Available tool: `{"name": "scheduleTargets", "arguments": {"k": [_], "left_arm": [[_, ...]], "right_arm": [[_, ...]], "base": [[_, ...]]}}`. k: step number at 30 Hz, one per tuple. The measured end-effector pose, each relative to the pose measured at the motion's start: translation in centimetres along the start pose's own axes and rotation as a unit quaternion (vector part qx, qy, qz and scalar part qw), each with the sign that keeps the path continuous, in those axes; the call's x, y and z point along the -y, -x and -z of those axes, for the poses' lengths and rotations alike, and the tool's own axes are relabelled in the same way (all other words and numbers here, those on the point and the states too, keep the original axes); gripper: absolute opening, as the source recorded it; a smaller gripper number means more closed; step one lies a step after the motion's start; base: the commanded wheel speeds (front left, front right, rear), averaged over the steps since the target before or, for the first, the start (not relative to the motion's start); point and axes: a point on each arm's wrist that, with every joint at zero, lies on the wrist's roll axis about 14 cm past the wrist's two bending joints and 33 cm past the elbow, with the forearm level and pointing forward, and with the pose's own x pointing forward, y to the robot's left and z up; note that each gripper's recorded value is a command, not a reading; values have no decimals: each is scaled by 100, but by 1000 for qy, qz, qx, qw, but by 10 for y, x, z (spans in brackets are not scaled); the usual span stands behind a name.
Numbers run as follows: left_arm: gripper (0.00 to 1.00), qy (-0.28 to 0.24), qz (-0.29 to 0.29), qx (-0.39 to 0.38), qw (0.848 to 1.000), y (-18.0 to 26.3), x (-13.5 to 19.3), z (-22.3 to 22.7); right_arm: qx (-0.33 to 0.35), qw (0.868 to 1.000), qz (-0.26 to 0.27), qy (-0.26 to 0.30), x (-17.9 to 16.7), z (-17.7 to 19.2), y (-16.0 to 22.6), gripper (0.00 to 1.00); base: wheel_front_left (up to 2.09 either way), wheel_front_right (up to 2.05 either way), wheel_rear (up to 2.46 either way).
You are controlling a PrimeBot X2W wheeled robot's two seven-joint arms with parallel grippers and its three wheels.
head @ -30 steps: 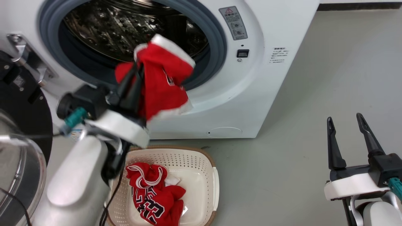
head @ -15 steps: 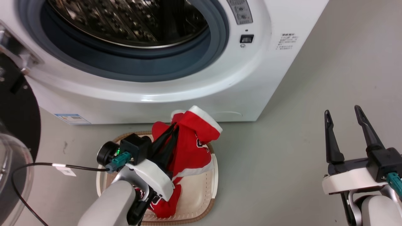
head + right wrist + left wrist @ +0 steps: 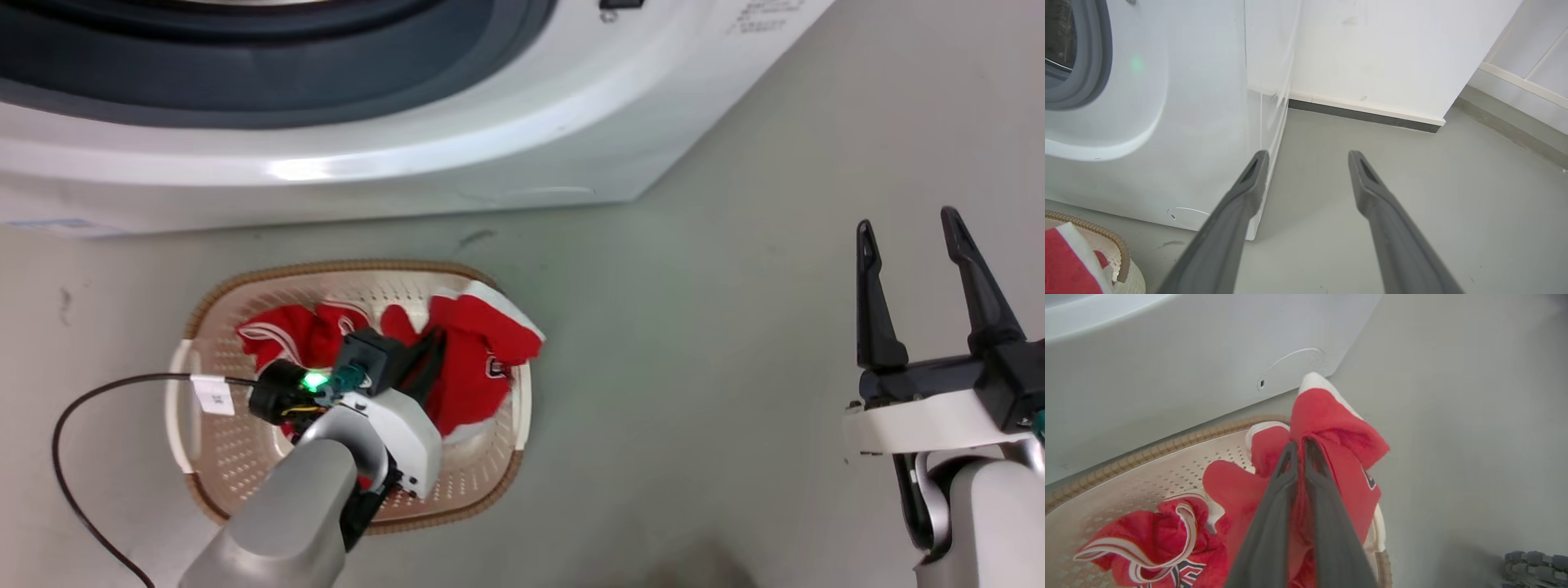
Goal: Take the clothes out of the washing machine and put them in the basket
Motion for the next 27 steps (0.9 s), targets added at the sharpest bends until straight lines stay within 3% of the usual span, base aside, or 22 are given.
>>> {"name": "scheduleTargets", "arguments": {"k": [12,26,27], "left_arm": [[0,12,-10,-128,992,-51,-31,90],[0,41,-4,-184,982,-82,-28,139],[5,43,-4,-184,982,-82,-28,140]], "right_arm": [[-56,998,23,7,17,50,-8,100],[-99,995,23,14,18,88,-8,100],[-100,995,23,14,17,89,-9,100]], "base": [[0,0,0],[0,0,0],[0,0,0]]}}
